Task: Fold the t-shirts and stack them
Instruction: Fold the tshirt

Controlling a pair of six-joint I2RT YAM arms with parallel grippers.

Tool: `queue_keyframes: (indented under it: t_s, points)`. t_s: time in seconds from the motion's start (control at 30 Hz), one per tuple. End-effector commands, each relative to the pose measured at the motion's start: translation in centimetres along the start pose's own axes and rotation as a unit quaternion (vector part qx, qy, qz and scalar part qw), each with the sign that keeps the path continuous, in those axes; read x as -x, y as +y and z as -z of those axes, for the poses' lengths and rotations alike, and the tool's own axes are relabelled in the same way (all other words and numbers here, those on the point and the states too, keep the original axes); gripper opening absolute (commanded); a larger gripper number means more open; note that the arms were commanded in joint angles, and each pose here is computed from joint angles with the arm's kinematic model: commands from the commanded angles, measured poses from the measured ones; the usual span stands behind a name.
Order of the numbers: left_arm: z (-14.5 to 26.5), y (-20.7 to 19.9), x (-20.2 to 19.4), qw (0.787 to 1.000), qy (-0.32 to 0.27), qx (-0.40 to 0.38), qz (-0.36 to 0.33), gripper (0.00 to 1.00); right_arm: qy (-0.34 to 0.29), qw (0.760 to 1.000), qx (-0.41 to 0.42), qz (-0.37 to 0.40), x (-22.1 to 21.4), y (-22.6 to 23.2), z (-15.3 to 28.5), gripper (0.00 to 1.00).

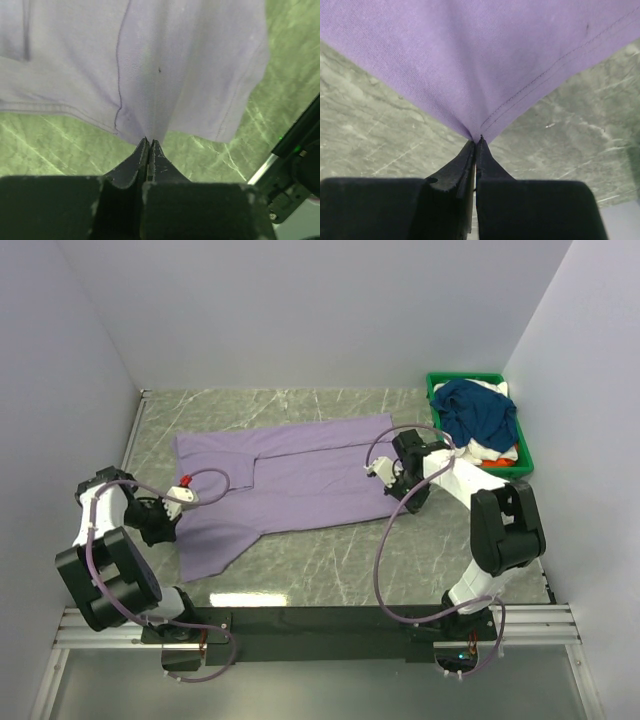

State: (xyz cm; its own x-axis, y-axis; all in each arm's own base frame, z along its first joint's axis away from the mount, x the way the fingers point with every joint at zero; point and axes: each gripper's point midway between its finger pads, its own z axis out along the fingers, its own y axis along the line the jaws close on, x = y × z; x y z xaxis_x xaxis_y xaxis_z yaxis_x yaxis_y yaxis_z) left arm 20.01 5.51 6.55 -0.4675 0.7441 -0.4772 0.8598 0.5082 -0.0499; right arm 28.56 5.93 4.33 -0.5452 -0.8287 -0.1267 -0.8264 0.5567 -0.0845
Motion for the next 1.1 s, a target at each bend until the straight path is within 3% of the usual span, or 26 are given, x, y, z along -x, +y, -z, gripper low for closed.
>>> queue_keyframes:
  t_s: [0.0, 0.3, 0.6, 1.07]
  points:
    - [1.9, 1.0, 2.1, 0.999, -0.034, 0.004, 0.000, 0.01, -0.009, 1.000, -0.006, 0.002, 0.1, -1.1, 1.7, 0.00]
    - [3.9, 8.5, 6.0, 0.992, -0.102, 0.022, 0.077, 0.01, -0.022, 1.000, -0.002, 0.003, 5.0, -6.3, 2.3, 0.00]
    - [2.4, 16.0, 7.9, 0.977, -0.139, 0.056, 0.152, 0.01, -0.028, 0.999, -0.029, -0.001, 10.1, -12.5, 1.2, 0.00]
    - [-2.6, 20.9, 6.7, 0.962, -0.134, 0.081, 0.225, 0.01, -0.019, 0.997, -0.066, -0.027, 11.5, -15.6, -2.9, 0.00]
